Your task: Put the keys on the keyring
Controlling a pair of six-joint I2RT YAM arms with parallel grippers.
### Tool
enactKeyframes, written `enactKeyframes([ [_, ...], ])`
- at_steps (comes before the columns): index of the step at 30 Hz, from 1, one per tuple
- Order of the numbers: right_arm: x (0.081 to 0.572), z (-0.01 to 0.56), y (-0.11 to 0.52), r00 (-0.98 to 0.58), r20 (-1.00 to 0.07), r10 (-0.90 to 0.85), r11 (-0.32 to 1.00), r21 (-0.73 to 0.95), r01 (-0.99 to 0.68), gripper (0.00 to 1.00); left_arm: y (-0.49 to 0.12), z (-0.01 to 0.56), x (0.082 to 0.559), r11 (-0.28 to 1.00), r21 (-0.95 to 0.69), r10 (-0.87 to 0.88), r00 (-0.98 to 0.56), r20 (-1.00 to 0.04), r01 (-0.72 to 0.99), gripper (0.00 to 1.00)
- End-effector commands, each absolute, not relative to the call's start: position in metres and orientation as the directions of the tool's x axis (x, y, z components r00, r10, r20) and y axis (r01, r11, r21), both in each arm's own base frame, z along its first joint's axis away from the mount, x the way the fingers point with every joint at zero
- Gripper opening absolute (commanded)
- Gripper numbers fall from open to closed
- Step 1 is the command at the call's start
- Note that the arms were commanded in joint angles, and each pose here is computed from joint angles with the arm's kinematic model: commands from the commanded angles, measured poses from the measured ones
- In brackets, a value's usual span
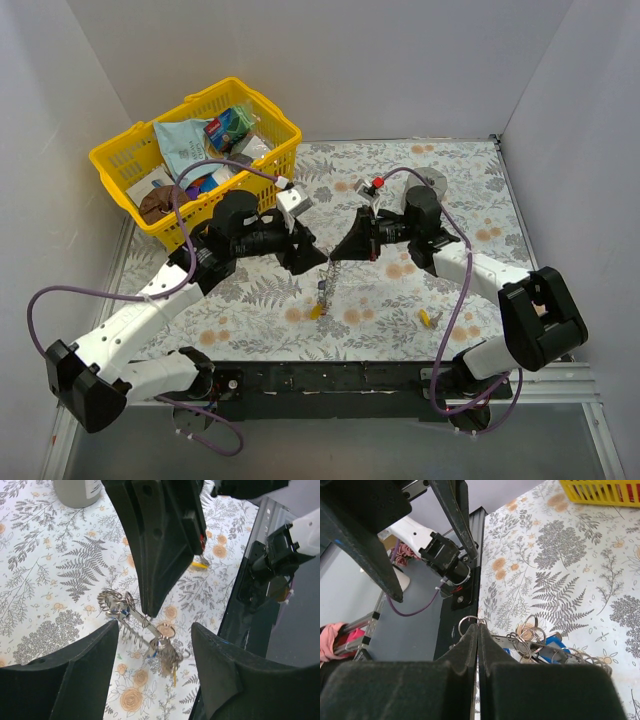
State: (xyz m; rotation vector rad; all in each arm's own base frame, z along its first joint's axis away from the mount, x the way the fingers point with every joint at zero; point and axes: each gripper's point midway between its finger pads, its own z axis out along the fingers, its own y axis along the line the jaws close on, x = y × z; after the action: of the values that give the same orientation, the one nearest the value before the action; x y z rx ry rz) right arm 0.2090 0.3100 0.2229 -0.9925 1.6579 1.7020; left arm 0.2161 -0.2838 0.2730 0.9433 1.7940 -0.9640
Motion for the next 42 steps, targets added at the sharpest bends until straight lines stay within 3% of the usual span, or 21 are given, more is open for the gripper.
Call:
enactKeyframes([
  [1,0.200,0.261,0.304,-0.429,-0.900,-0.079,-0.193,0.436,-0.879,0.01,-0.276,0.287,0.200,0.332,-0.122,0.203,-0.197,-0.959,0.935,0.58],
  [8,0.182,0.289,0.297,-0.389,-0.921,-0.028,-0.258,0.382,-0.887,0.01,-0.282,0.302,0.187,0.233,-0.141,0.121,-0.173,-0.978,0.962,0.43],
  [11,0.172,0.299,0.293,-0.328,-0.944,0.024,-0.303,0.306,-0.903,0.01,-0.285,0.303,0.182,0.195,-0.150,0.095,-0.171,-0.981,0.969,0.42],
  [12,0.167,0.303,0.292,-0.380,-0.925,0.015,-0.314,0.357,-0.880,0.01,-0.286,0.307,0.182,0.188,-0.137,0.078,-0.154,-0.985,0.973,0.42],
  [13,0.163,0.310,0.289,-0.321,-0.945,0.057,-0.334,0.285,-0.899,0.01,-0.286,0.308,0.178,0.171,-0.137,0.072,-0.151,-0.986,0.976,0.42],
  [15,0.158,0.311,0.288,-0.393,-0.919,0.043,-0.356,0.353,-0.865,0.01,-0.287,0.310,0.176,0.155,-0.134,0.048,-0.143,-0.989,0.979,0.41],
  [16,0.153,0.317,0.285,-0.335,-0.939,0.081,-0.376,0.283,-0.882,0.01,-0.287,0.310,0.175,0.150,-0.134,0.041,-0.142,-0.989,0.979,0.41],
  [20,0.152,0.316,0.285,-0.386,-0.920,0.070,-0.405,0.327,-0.854,0.01,-0.289,0.317,0.171,0.124,-0.115,-0.002,-0.116,-0.993,0.986,0.41],
  [42,0.174,0.309,0.291,-0.333,-0.941,0.060,-0.216,0.313,-0.925,0.01,-0.301,0.299,0.175,0.065,-0.171,0.033,-0.173,-0.984,0.983,0.30],
])
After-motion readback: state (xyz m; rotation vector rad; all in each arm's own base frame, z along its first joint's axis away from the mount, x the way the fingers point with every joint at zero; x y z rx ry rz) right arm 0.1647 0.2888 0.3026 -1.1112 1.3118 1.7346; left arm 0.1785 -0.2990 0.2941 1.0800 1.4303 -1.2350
